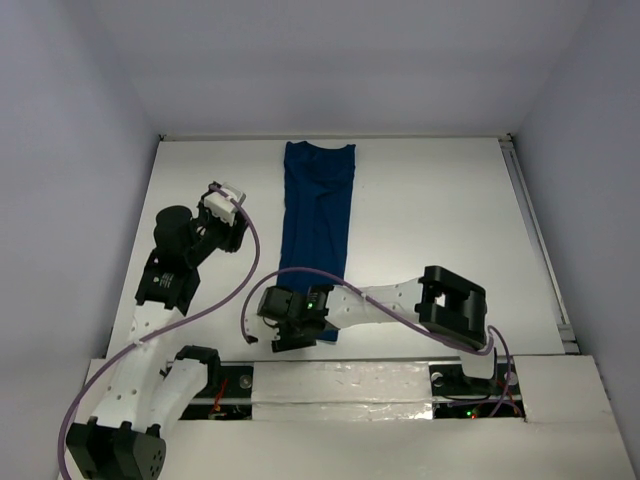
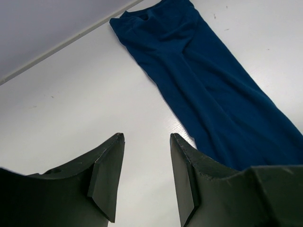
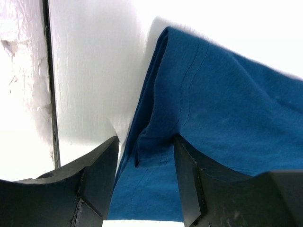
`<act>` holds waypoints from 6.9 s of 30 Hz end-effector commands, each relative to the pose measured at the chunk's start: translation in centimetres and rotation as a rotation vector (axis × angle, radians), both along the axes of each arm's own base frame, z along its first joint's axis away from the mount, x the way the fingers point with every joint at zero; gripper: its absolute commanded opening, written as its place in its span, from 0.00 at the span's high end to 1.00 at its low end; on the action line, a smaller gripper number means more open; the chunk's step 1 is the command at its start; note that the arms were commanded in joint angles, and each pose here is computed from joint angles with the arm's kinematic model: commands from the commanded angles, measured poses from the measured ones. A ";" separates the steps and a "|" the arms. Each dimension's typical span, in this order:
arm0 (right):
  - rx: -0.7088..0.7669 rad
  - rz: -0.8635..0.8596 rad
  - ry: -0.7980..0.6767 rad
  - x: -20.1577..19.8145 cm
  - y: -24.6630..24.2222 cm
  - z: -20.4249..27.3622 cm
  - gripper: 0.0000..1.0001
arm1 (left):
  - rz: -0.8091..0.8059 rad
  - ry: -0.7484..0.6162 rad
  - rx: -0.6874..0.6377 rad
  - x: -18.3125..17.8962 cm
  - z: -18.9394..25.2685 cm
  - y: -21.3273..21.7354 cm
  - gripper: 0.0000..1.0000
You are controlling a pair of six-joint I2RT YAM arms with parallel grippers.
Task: Fold and stack the t-shirts
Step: Grab the bottom of the folded rectangular tshirt with right arm, then fold the folded rectangular tshirt in 1/3 of the way
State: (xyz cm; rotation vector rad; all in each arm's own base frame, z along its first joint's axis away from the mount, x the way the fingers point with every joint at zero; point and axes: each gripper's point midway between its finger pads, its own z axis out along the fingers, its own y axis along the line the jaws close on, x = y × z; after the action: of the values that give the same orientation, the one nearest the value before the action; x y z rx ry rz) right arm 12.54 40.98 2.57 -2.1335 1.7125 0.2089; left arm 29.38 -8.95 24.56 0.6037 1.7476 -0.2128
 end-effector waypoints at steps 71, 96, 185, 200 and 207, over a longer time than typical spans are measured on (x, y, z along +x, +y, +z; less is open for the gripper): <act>0.216 0.105 -0.118 4.7 -4.6 14.5 1.00 | 0.022 -0.038 -0.072 2.5 3.9 2.1 0.59; 0.178 -0.068 -0.167 20.4 -3.3 12.2 1.00 | 0.028 -0.038 -0.064 2.7 3.1 2.2 0.59; 0.082 -0.279 0.079 20.6 -7.5 3.6 0.60 | 0.004 -0.007 -0.085 2.4 2.5 1.7 0.59; 0.095 -0.352 -0.034 23.3 -7.3 4.0 1.00 | 0.003 -0.003 -0.084 2.6 2.3 1.7 0.59; 0.095 -0.411 -0.089 25.1 -7.7 4.2 1.00 | 0.002 0.001 -0.086 2.6 2.1 1.6 0.59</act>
State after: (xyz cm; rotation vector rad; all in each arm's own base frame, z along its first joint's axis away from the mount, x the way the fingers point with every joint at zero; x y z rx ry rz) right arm 34.96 32.06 4.68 -1.7645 2.0457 0.1227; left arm 31.72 -7.18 25.71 0.5366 1.7714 -0.2789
